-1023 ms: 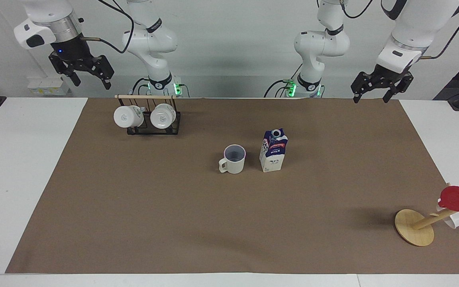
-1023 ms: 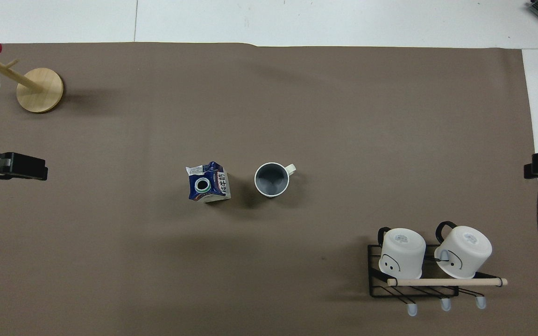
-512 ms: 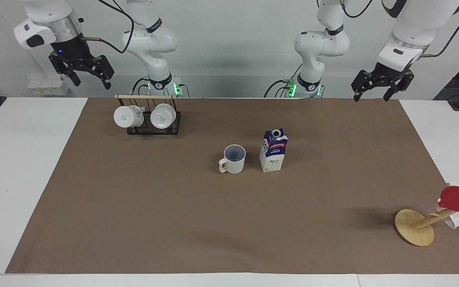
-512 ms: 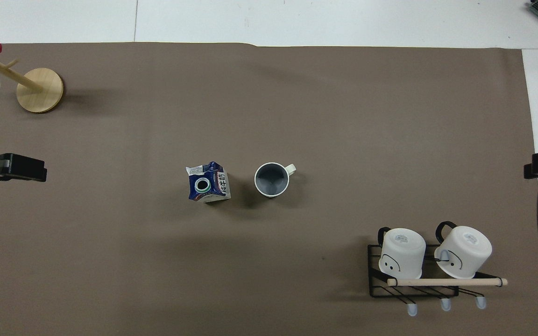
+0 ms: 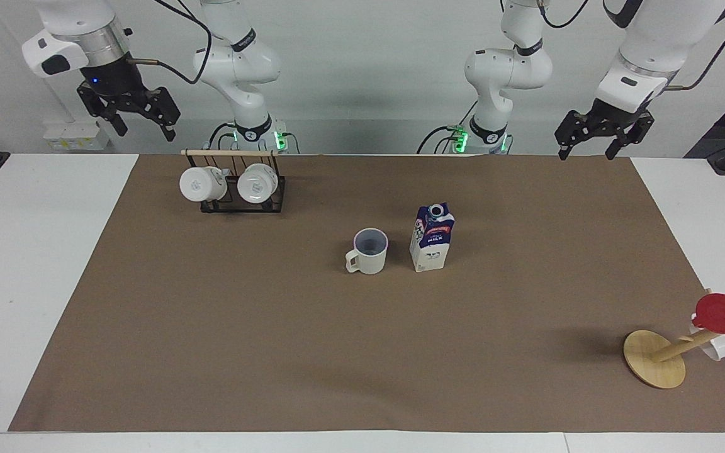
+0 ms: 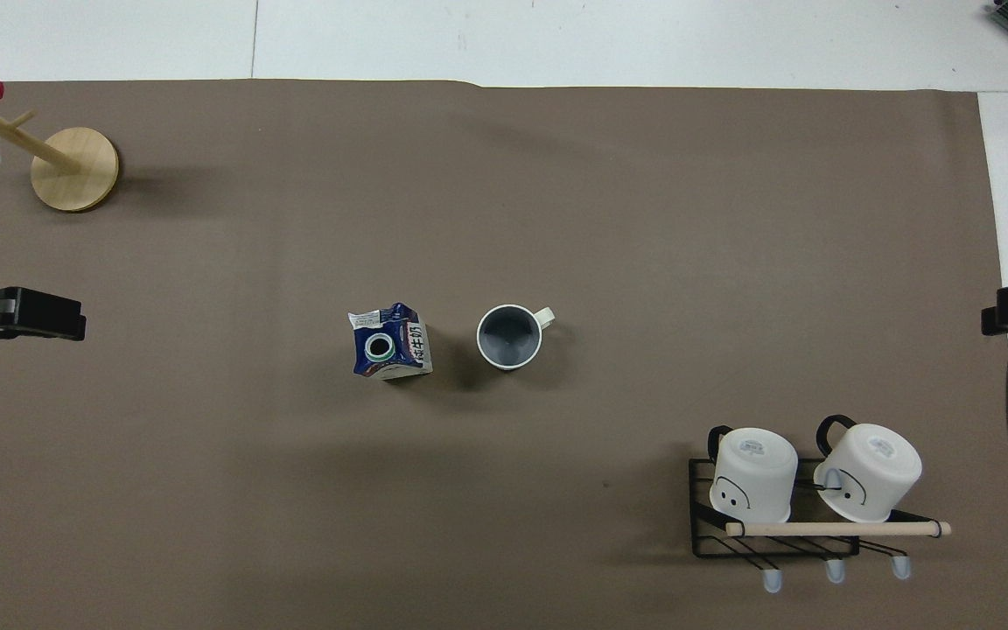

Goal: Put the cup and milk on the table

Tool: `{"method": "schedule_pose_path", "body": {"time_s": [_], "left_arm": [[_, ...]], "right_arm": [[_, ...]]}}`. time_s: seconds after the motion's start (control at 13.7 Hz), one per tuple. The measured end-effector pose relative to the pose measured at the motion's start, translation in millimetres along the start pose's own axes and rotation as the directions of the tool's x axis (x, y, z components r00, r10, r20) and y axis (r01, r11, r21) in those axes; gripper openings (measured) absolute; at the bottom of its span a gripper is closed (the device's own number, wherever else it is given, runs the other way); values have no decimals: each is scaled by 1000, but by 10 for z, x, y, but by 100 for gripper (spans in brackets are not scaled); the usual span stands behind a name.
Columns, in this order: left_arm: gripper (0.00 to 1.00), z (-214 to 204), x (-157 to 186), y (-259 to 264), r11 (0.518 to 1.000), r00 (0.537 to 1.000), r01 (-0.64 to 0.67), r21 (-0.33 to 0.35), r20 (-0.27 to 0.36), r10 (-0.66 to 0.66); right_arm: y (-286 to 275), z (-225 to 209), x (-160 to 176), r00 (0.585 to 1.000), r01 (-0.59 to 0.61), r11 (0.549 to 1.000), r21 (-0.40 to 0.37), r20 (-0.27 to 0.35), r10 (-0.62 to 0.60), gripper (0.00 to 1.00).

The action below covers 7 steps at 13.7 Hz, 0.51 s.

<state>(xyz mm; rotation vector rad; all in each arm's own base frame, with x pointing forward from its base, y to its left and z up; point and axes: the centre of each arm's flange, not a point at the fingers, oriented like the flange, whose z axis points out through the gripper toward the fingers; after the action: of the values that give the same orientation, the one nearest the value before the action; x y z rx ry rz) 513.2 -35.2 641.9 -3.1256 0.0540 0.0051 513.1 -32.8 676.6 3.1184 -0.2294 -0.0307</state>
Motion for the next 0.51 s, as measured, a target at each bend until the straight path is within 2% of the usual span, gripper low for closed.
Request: {"method": "schedule_pose_path", "body": {"time_s": [0.51], "left_arm": [[100,1,3,-244,1000,1000,-16,-1,0,16]], "right_arm": [[0,0,0,1000,0,1000,0,0,0,100]]}}
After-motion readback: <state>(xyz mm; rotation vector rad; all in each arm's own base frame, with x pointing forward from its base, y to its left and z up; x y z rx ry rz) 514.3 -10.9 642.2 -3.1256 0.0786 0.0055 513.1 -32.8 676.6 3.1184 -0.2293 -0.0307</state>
